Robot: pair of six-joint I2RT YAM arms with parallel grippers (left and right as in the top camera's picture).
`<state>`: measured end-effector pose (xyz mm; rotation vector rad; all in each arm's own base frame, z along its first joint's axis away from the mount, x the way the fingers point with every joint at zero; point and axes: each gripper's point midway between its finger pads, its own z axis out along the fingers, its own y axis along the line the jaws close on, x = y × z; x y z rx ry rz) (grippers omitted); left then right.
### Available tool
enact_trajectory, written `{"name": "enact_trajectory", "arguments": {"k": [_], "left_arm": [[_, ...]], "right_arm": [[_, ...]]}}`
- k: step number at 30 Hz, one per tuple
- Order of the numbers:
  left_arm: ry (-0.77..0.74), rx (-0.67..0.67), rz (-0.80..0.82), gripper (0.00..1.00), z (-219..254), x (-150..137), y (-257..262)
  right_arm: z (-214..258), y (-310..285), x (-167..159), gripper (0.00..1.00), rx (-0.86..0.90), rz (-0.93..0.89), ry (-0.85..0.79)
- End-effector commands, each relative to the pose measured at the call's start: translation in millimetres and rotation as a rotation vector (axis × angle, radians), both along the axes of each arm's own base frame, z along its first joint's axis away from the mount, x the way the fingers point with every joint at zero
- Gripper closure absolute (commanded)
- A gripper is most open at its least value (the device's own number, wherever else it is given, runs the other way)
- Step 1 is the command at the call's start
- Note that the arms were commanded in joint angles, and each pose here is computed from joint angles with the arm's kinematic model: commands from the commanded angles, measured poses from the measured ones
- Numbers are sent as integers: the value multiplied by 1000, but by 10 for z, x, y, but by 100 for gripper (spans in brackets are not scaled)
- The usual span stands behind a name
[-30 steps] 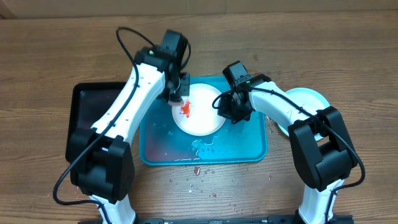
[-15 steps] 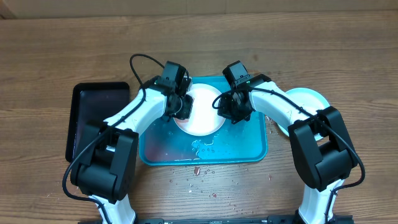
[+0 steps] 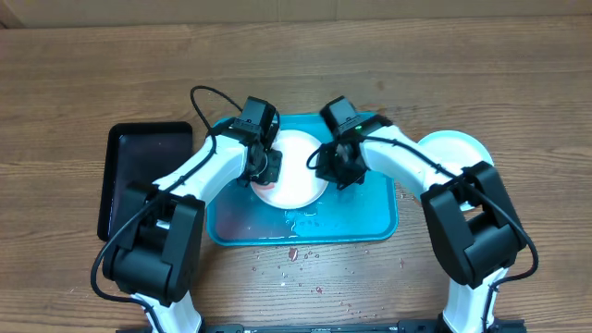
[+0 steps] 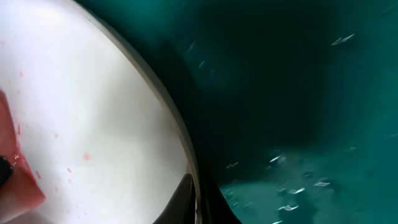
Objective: Clean dirty plates on tray and stack at the side
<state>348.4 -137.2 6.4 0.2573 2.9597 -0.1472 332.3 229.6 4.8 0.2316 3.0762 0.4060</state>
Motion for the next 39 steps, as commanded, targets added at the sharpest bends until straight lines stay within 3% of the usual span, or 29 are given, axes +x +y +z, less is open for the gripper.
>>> {"name": "enact_trajectory", "arguments": {"k": [1,4,8,10,15,18,20,26,28,34,39], "left_arm": [[124,98,89,96,-150,-315,239],[147,133,162,96,-150,-379,320],[144,82,193,96,-140,-340,229],[146,-16,95,96,-118,-318,31],[132,-417,-274,96,134,-393,-675],[111,-356,-218,96,83,-303,-584],[97,-246,-116,96,2,-219,-404],[-7,269,246,96,-70,-74,567],[-30,384,276,96,-18,-90,774],[-47,495,276,96,51,-113,960],[12,385,179,96,-35,-159,746]], "right_arm": [[-182,142,-348,96,-33,72,73],[-175,211,-408,96,-22,91,83],[-175,227,-420,96,-23,96,82],[-174,228,-420,96,-22,96,82],[-175,230,-417,96,-21,96,81],[-175,228,-420,96,-22,96,82],[-175,227,-422,96,-23,96,83],[-175,227,-421,96,-23,96,82],[-175,227,-421,96,-23,96,82],[-173,236,-418,96,-18,97,81],[-173,234,-418,96,-19,96,82]]}}
